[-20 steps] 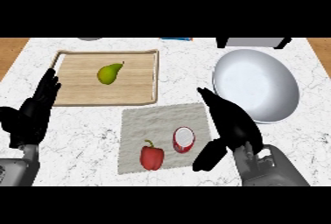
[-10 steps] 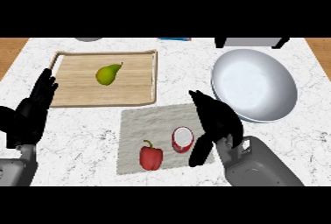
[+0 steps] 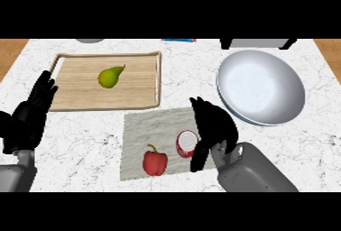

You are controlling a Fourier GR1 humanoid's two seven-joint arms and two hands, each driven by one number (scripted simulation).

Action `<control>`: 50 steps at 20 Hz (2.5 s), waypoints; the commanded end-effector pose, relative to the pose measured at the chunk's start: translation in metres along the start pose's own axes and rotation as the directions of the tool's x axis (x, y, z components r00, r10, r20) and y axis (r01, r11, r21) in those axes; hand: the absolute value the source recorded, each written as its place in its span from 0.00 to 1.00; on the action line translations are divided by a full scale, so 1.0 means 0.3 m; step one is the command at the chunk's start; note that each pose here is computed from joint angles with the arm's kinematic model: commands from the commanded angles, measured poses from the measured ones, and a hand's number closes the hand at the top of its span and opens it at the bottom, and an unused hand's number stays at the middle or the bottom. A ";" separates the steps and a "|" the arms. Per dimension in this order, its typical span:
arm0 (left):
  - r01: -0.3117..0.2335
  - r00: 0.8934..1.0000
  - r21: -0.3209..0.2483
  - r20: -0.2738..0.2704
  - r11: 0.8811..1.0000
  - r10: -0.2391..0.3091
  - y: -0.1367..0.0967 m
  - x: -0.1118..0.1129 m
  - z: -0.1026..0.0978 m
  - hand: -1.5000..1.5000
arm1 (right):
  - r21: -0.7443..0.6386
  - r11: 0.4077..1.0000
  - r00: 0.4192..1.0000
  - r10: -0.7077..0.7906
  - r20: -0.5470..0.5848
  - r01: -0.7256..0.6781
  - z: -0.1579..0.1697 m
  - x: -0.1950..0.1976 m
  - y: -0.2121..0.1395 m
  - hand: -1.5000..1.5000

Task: Pick the can from the placemat and place it in the bowl

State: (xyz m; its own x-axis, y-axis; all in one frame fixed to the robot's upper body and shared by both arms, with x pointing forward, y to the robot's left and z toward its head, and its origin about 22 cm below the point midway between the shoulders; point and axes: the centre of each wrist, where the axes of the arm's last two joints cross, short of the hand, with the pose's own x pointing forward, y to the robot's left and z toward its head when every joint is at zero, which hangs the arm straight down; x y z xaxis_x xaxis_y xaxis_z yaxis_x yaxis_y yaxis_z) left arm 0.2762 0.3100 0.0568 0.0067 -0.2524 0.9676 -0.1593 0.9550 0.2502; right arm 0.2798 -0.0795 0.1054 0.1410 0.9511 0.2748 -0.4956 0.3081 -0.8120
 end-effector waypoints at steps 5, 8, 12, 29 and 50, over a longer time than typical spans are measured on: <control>-0.007 1.000 0.009 -0.018 1.000 0.007 -0.015 -0.035 0.008 0.50 | 0.051 0.998 0.989 0.028 -0.143 -0.021 0.018 0.052 0.140 0.00; 0.006 1.000 0.014 -0.006 1.000 -0.006 0.012 0.021 0.003 0.50 | 0.036 0.999 0.986 0.003 -0.165 0.003 0.012 0.016 0.132 0.00; 0.002 1.000 0.009 0.003 1.000 -0.002 -0.027 0.006 0.017 0.50 | 0.023 1.000 0.985 0.019 -0.172 -0.015 -0.062 -0.024 0.111 0.00; 0.006 1.000 -0.003 0.000 1.000 -0.006 -0.032 -0.036 0.015 0.50 | 0.050 0.998 0.997 -0.026 -0.069 0.030 -0.181 0.039 0.209 1.00; -0.003 1.000 0.029 -0.005 1.000 0.003 -0.024 0.010 -0.009 0.50 | -0.467 0.878 0.916 0.265 0.300 -0.101 0.167 0.101 -0.028 1.00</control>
State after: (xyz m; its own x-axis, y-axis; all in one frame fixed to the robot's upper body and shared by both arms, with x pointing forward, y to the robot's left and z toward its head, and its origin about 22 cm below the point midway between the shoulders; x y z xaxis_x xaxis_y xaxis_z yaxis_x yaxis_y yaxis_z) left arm 0.2781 0.3097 0.0587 0.0138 -0.2465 0.9691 -0.1736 0.9538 0.2451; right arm 0.2574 -0.0513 0.1043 -0.2594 0.9465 0.1918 -0.2127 0.1377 -0.9674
